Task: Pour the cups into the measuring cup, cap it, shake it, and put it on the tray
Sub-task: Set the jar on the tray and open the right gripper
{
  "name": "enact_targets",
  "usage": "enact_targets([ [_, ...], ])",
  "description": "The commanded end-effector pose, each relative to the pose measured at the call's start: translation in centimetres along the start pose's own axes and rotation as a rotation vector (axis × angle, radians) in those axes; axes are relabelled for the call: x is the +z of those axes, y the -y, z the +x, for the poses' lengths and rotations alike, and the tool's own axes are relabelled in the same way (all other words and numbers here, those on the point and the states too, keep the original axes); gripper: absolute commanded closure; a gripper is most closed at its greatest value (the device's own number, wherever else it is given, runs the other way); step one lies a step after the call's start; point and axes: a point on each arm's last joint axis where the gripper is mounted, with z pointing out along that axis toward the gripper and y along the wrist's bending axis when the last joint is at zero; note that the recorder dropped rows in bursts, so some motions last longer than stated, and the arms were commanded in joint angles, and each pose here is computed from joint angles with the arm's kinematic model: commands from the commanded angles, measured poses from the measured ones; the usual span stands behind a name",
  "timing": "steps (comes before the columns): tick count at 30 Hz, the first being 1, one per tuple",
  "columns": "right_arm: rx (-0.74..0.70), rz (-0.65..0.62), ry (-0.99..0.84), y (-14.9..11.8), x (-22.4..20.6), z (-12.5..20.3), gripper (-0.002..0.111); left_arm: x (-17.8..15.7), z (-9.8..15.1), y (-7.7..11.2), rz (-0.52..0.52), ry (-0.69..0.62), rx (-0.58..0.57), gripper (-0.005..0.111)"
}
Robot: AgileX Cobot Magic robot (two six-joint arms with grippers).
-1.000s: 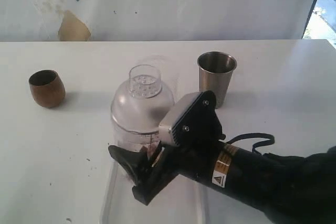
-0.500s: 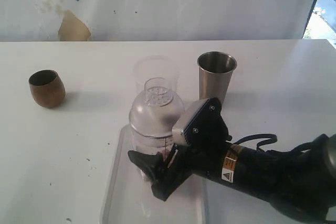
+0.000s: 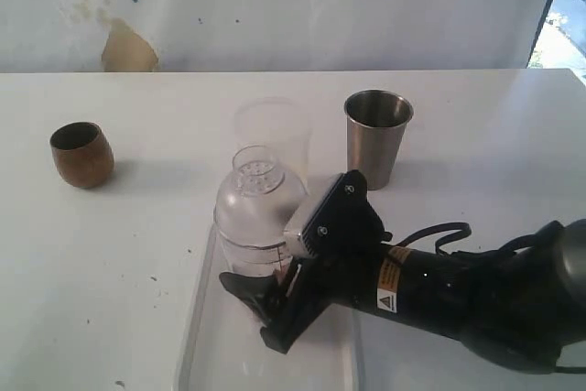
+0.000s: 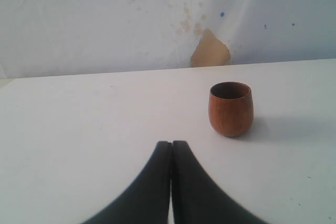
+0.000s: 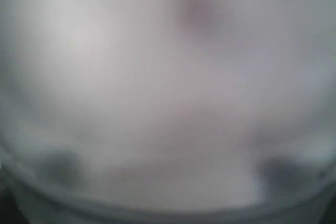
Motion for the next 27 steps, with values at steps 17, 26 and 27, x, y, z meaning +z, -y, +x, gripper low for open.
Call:
enact_targets([
  [17,0.033,0.014,0.031,0.26,0.01,-0.46,0.02,0.0,0.04,0.03,0.002,0.011,-0.007,0.106],
  [26,-0.007,0.012,-0.045,0.18,-0.38,-0.47,0.005,0.0,0.04,0.03,0.002,0.011,-0.007,0.106],
  [27,-0.021,0.01,-0.057,0.13,-0.56,-0.66,0.005,0.0,0.04,0.03,0.002,0.011,-0.007,0.106],
])
